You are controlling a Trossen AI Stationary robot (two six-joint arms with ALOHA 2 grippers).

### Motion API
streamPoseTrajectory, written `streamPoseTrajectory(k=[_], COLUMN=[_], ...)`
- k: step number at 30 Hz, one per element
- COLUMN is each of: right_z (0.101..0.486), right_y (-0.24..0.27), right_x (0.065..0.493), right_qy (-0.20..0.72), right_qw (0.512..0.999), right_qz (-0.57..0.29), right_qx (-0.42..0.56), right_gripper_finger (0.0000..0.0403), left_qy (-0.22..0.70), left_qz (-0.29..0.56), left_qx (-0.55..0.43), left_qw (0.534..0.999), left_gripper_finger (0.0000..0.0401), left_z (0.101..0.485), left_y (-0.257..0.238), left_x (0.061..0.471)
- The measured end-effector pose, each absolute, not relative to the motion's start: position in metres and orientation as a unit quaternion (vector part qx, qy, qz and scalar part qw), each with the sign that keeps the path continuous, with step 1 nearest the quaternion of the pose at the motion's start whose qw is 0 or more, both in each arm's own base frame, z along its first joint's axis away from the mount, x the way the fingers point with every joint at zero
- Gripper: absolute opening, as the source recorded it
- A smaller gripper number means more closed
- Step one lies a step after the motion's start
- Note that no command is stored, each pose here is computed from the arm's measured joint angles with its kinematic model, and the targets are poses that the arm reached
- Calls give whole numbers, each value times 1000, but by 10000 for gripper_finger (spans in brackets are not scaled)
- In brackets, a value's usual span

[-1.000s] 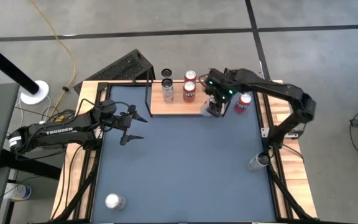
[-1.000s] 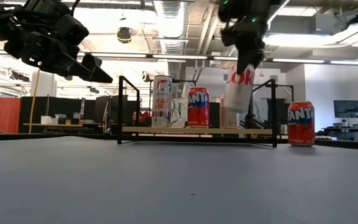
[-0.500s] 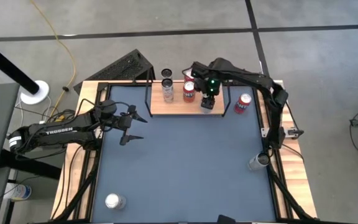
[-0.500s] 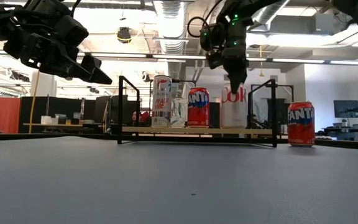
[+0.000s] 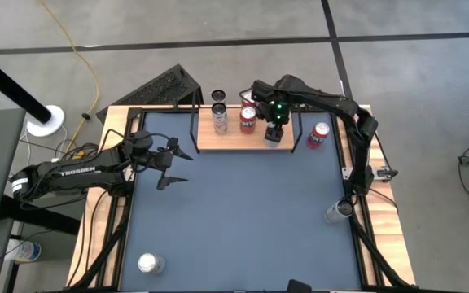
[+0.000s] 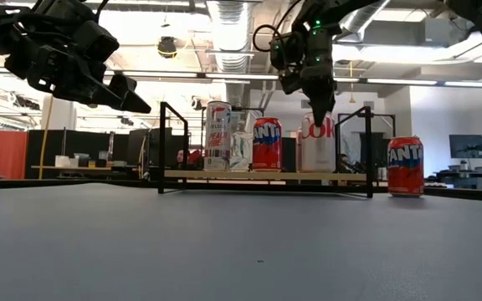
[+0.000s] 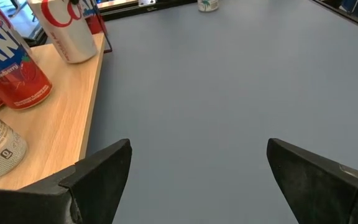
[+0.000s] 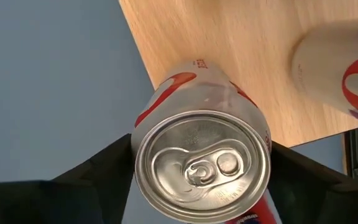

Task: Place canned beverage on shelf
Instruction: Put the right silver soda can on the shelf aligned with the other silver soda can

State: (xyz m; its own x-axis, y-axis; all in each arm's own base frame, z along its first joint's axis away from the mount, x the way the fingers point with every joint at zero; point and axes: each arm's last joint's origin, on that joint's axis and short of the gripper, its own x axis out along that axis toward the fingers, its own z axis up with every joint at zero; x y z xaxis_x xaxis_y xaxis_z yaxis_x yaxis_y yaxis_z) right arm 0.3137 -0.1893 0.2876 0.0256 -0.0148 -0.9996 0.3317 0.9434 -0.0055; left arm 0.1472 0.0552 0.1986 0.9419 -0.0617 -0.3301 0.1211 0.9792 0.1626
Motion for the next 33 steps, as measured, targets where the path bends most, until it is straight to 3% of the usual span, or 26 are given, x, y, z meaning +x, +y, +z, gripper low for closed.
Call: streamPoseTrajectory(k=[7,19,26,33], right_z=[291,352,364,345], right_y=[-191,-164,-87,-26], right_x=[313,322,320,295], right_qy=[688,640,618,461], right_qw=[703,746,772,873], right_qz=[-141,-147,-139,-160], right_qx=[113,107,53,-11], right_gripper_finger=[351,346,314,260], left_qy=[164,164,168,164], left_qz=[-47,-47,-47,-44], left_qx=[91,90,83,64], left_qw=[981,981,981,983], left_gripper_finger=[364,364,364,364], left_z=[199,198,198,199], left_y=[55,55,55,55], left_x=[147,147,147,147])
